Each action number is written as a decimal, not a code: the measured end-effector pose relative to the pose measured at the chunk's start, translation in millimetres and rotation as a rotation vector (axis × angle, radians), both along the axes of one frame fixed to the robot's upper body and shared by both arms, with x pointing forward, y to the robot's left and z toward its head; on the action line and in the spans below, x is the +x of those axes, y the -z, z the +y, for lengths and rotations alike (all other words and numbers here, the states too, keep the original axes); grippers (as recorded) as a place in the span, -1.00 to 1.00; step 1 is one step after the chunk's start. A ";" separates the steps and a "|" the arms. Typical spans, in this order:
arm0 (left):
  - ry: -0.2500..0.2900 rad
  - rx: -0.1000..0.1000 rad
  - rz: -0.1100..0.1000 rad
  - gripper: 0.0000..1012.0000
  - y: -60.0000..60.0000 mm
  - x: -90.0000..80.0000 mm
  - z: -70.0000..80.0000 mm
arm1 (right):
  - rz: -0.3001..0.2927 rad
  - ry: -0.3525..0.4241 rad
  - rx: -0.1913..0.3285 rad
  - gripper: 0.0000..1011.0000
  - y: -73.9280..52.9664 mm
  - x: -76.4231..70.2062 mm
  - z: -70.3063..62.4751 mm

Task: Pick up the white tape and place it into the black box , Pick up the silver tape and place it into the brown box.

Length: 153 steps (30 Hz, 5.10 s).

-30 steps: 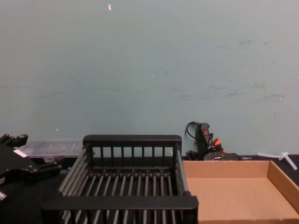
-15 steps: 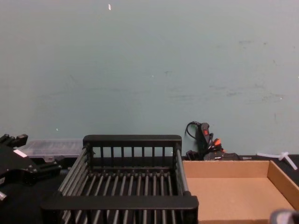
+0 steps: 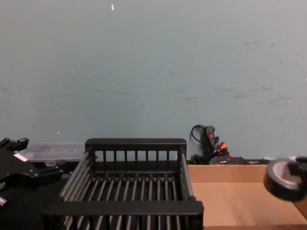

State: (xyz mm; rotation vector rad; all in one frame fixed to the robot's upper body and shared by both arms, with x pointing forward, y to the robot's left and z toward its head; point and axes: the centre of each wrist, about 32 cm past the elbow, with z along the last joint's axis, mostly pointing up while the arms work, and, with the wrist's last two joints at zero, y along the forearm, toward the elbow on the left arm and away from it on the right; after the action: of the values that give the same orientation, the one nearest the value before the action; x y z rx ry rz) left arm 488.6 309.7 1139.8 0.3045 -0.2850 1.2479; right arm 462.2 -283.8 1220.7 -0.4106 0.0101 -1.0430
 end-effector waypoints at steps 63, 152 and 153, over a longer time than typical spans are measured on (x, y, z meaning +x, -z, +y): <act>0.000 0.000 0.000 0.98 0.0 0.0 0.0 | -0.152 0.033 -0.108 0.17 61.0 75.6 30.5; 0.000 0.000 0.000 0.98 0.0 0.0 0.0 | 0.289 -0.232 -0.033 0.98 36.1 -30.6 67.3; 0.000 0.000 0.000 0.98 0.0 0.0 0.0 | 0.280 -0.237 -0.046 0.98 36.6 -31.6 69.0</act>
State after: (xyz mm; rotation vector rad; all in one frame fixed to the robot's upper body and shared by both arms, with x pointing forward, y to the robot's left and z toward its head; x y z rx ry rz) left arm 488.6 309.7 1139.8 0.3045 -0.2850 1.2479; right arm 430.6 -214.8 1184.0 -0.5825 0.1836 -0.7475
